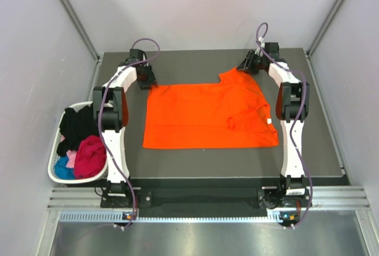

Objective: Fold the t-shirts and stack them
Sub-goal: Fold the tshirt

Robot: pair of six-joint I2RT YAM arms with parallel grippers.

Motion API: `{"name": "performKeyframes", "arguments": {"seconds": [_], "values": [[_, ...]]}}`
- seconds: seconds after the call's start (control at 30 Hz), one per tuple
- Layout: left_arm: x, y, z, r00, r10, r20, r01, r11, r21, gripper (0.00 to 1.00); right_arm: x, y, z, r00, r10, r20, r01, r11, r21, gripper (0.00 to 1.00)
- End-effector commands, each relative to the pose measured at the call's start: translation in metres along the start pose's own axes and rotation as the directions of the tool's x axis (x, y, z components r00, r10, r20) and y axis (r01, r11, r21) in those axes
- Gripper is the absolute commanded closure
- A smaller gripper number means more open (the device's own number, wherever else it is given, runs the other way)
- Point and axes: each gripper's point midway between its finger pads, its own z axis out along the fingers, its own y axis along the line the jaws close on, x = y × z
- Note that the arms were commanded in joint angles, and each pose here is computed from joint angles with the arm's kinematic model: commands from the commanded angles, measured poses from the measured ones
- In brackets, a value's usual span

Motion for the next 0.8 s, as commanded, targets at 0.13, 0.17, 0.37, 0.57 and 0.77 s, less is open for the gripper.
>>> {"name": "performKeyframes", "arguments": {"seconds": [0.13, 0.17, 0.37, 0.57, 0.77], "values": [[-0.008, -0.010, 0.002, 0.999, 0.037, 0.019, -0.038, 0.998, 0.055, 0.73, -0.001, 0.000, 0.001, 1.000, -0.003, 0.005, 0.003, 1.000, -0.029, 0.77], [-0.009, -0.010, 0.000, 0.999, 0.039, 0.023, -0.040, 0.998, 0.055, 0.76, -0.002, 0.000, 0.001, 1.000, -0.009, 0.011, 0.009, 1.000, -0.025, 0.85], [-0.022, -0.020, -0.010, 0.998, 0.029, 0.050, -0.033, 0.996, 0.078, 1.00, -0.033, 0.025, -0.023, 0.987, 0.064, 0.149, -0.030, 0.975, -0.218, 1.00], [-0.026, -0.015, -0.024, 0.997, 0.018, 0.069, -0.021, 0.999, 0.037, 1.00, -0.056, 0.057, -0.061, 0.976, 0.007, 0.216, 0.052, 0.963, -0.266, 1.00], [-0.026, -0.012, -0.033, 0.996, 0.006, 0.085, -0.008, 1.000, 0.018, 1.00, -0.062, 0.066, -0.095, 0.964, -0.027, 0.263, 0.097, 0.962, -0.257, 1.00]]}}
